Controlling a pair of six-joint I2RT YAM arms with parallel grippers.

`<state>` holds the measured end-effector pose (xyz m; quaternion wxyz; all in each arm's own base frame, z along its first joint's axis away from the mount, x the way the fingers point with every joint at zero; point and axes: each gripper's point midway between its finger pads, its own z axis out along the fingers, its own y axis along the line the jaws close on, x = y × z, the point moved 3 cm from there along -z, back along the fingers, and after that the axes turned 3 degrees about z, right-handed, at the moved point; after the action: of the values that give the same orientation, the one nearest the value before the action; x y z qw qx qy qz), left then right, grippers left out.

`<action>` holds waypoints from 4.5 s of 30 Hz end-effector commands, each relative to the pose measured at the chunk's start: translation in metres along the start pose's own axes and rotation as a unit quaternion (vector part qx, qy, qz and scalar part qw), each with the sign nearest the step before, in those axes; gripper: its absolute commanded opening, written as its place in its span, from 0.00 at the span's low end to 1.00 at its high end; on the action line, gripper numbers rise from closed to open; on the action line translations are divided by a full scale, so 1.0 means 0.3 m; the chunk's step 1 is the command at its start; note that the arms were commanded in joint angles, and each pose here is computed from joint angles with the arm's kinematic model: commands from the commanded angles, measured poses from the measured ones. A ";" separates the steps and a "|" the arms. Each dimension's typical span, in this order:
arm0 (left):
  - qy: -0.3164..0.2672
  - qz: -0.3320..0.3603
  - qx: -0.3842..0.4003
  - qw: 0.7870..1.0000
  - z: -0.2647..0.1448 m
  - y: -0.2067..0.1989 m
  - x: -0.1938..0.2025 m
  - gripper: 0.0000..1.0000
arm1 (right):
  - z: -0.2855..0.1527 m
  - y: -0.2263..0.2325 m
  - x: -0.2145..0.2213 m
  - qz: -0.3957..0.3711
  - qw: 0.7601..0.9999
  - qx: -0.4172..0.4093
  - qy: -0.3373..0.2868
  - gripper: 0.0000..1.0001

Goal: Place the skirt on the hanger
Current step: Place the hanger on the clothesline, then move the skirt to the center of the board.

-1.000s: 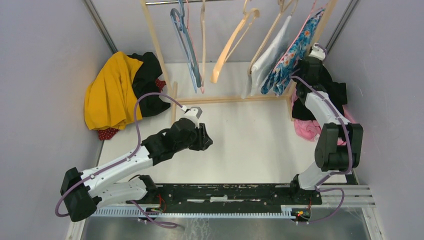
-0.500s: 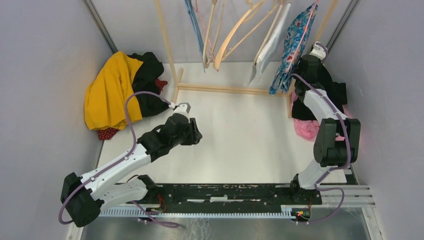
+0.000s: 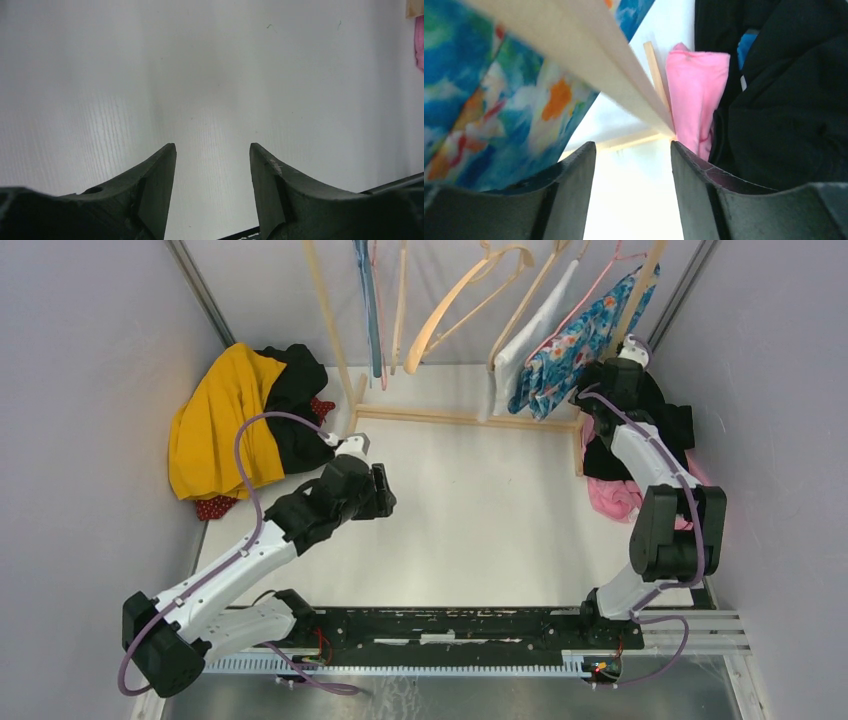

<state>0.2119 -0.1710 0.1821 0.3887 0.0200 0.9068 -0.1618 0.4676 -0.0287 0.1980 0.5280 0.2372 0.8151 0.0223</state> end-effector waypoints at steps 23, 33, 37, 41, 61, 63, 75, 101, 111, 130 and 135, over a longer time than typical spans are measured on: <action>-0.066 -0.046 -0.164 0.983 -0.042 0.315 -0.238 0.99 | -0.501 -0.058 0.130 -0.024 0.993 -0.088 0.069 0.88; -0.090 -0.072 -0.167 0.979 -0.031 0.343 -0.317 0.99 | -0.674 -0.015 0.255 -0.010 0.973 -0.197 0.117 1.00; -0.113 -0.090 -0.200 0.969 -0.059 0.412 -0.386 0.99 | -0.720 -0.005 0.275 -0.017 0.967 -0.219 0.130 0.99; -0.129 -0.138 -0.220 0.957 -0.076 0.520 -0.458 0.99 | -0.762 0.030 0.303 -0.017 0.952 -0.265 0.151 1.00; -0.076 -0.215 -0.506 0.832 -0.157 1.099 -0.529 0.93 | -0.843 0.123 0.316 -0.039 0.922 -0.341 0.180 0.84; -0.070 -0.218 -0.506 0.831 -0.135 1.115 -0.522 0.92 | -0.843 0.127 0.319 -0.039 0.921 -0.342 0.181 0.84; -0.007 -0.230 -0.432 0.872 0.063 1.102 -0.460 0.75 | -0.839 0.139 0.330 -0.043 0.921 -0.344 0.180 0.84; -0.074 -0.150 -0.160 0.973 -0.175 0.619 -0.656 0.03 | -0.875 0.155 0.317 -0.050 0.916 -0.358 0.175 0.83; -0.116 -0.138 0.099 0.979 -0.404 0.168 -0.547 0.03 | -0.951 0.166 0.275 -0.053 0.909 -0.382 0.158 0.83; 0.077 -0.043 0.304 0.949 -0.204 -0.531 -0.070 0.03 | -0.944 0.124 0.318 -0.075 0.914 -0.359 0.173 0.83; 0.112 -0.017 0.240 0.964 -0.088 -0.486 0.081 0.12 | -0.920 0.108 0.344 -0.080 0.917 -0.344 0.185 0.85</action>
<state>0.1412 -0.3037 0.2333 0.2273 0.1486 0.8750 -0.4008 0.2003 0.1042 0.2386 0.4057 -0.0235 0.8569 0.3172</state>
